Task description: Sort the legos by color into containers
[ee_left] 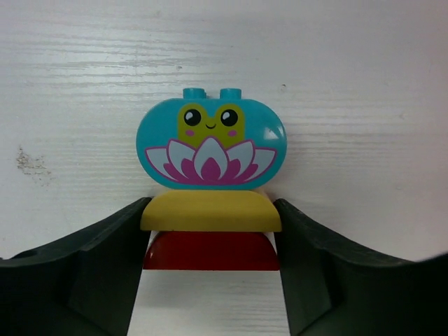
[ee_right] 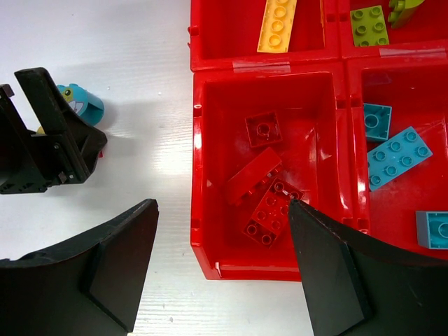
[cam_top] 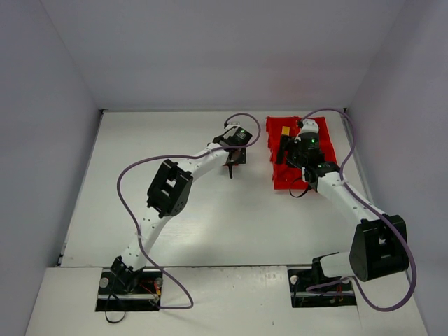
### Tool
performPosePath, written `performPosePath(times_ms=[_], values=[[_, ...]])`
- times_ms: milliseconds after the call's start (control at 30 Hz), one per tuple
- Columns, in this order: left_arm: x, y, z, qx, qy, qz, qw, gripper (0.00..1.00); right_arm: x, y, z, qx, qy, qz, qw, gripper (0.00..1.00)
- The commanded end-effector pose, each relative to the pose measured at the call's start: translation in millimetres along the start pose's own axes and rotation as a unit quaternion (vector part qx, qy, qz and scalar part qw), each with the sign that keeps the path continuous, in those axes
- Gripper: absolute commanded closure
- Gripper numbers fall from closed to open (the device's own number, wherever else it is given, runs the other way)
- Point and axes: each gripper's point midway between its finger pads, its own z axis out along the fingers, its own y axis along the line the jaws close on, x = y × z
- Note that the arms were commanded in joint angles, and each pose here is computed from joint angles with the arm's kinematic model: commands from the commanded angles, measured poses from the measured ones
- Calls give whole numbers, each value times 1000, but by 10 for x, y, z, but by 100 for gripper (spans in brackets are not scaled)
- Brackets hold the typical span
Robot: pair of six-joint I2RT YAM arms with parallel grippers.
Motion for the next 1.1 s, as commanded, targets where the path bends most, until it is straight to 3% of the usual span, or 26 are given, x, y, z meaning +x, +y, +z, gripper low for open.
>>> performPosePath(times_ms=[0, 100, 233, 400, 433, 600, 633, 667, 800, 1067], values=[[-267, 18, -199, 7, -36, -21, 999, 40, -240, 78, -81, -11, -47, 7, 999, 29], [-361, 32, -306, 17, -58, -12, 998, 50, -246, 94, -97, -16, -48, 7, 999, 29], [-493, 55, -490, 44, -98, 30, 994, 53, -266, 126, -132, -27, -51, 7, 998, 29], [-792, 115, -1024, 92, -186, 119, 971, 60, -274, 413, -231, -106, -44, 3, 993, 29], [-693, 206, -1026, 88, -186, 163, 965, 61, -285, 470, -257, -122, -43, 3, 992, 29], [-871, 268, -1731, 147, -271, 244, 919, 67, -264, 921, -460, -250, -16, 0, 968, 29], [-761, 304, -1747, 156, -276, 286, 904, 67, -239, 985, -479, -268, -7, 4, 963, 29], [-796, 250, -2017, 192, -301, 301, 885, 67, -239, 1044, -519, -284, -3, 5, 959, 29], [-618, 249, -2426, 252, -337, 366, 830, 67, -269, 1255, -693, -343, 4, -1, 939, 29], [-434, 386, -2882, 280, -366, 444, 768, 67, -421, 1666, -1202, -454, -1, -19, 891, 29]])
